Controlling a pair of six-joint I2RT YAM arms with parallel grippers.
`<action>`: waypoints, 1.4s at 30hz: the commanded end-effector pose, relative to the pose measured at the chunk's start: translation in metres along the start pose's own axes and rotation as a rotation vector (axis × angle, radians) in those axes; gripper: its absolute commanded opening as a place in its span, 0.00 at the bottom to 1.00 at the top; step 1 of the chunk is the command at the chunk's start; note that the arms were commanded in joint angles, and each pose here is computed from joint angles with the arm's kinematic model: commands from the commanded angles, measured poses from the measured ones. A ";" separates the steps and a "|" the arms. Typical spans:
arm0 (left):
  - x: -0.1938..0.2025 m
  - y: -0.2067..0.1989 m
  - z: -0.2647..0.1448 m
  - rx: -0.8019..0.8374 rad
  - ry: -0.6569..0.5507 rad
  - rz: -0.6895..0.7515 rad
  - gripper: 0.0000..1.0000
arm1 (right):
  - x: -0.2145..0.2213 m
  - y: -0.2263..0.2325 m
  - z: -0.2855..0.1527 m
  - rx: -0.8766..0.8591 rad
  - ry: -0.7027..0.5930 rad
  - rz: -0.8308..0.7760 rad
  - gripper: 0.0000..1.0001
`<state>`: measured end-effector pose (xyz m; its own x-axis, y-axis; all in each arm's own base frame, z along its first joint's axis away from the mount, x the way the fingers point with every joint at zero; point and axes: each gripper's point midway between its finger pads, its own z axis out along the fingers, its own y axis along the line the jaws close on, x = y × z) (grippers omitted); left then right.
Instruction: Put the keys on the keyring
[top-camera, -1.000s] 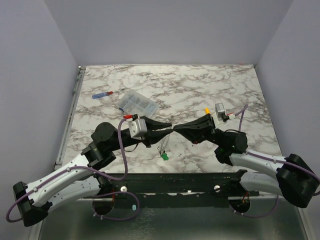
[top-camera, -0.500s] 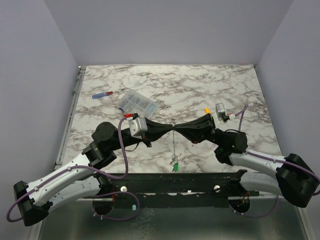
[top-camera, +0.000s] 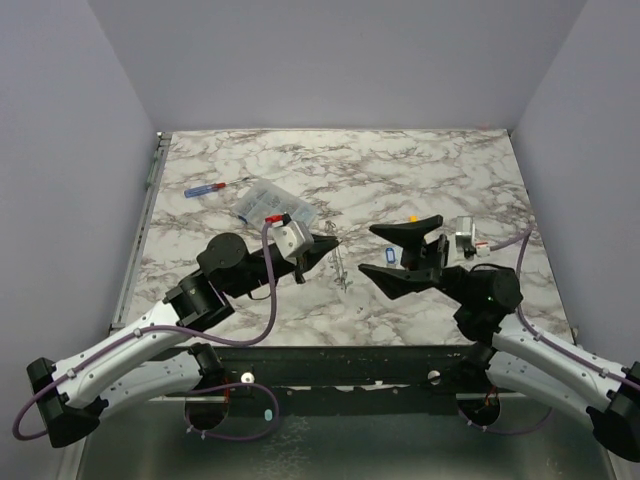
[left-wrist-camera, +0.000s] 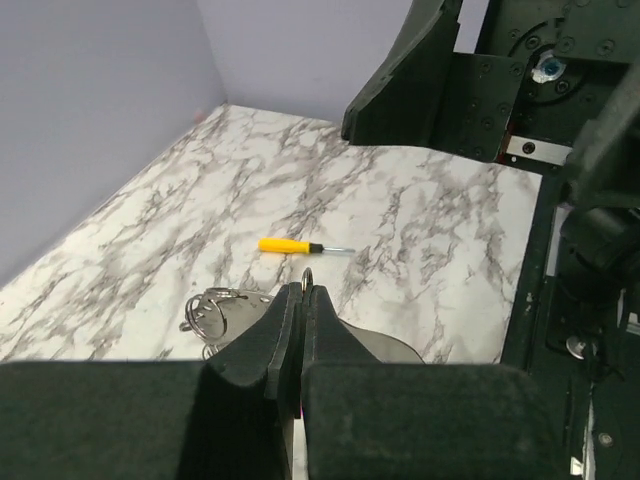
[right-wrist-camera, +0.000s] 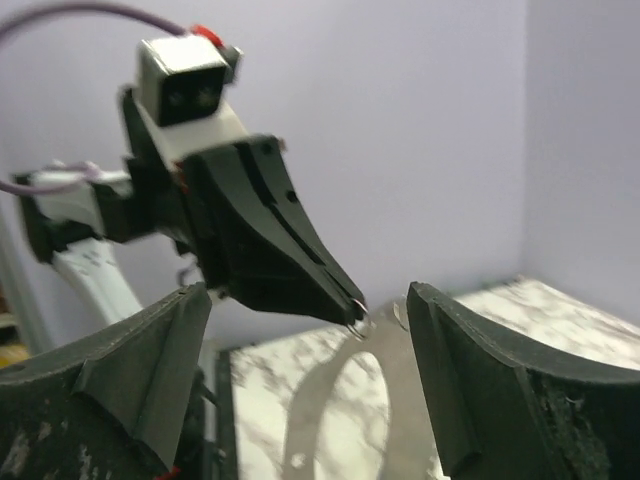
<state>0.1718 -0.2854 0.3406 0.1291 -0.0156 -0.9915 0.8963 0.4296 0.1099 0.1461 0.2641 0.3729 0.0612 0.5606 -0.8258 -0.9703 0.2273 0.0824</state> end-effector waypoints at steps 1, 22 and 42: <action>-0.008 0.023 0.001 -0.119 0.011 0.009 0.00 | 0.059 -0.046 -0.020 0.208 0.289 -0.086 0.91; 0.009 0.049 0.032 -0.249 0.072 -0.048 0.00 | 0.128 -0.078 -0.018 0.259 0.381 -0.051 0.84; 0.012 0.055 0.047 -0.264 0.072 -0.027 0.00 | 0.149 -0.086 -0.017 0.253 0.456 -0.122 0.51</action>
<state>0.2399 -0.3041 0.3116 0.0110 0.0997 -0.9950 0.7663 0.6384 0.0724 0.2313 0.3096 0.2251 -0.0241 0.1299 -0.9912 -0.8719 0.4823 0.0844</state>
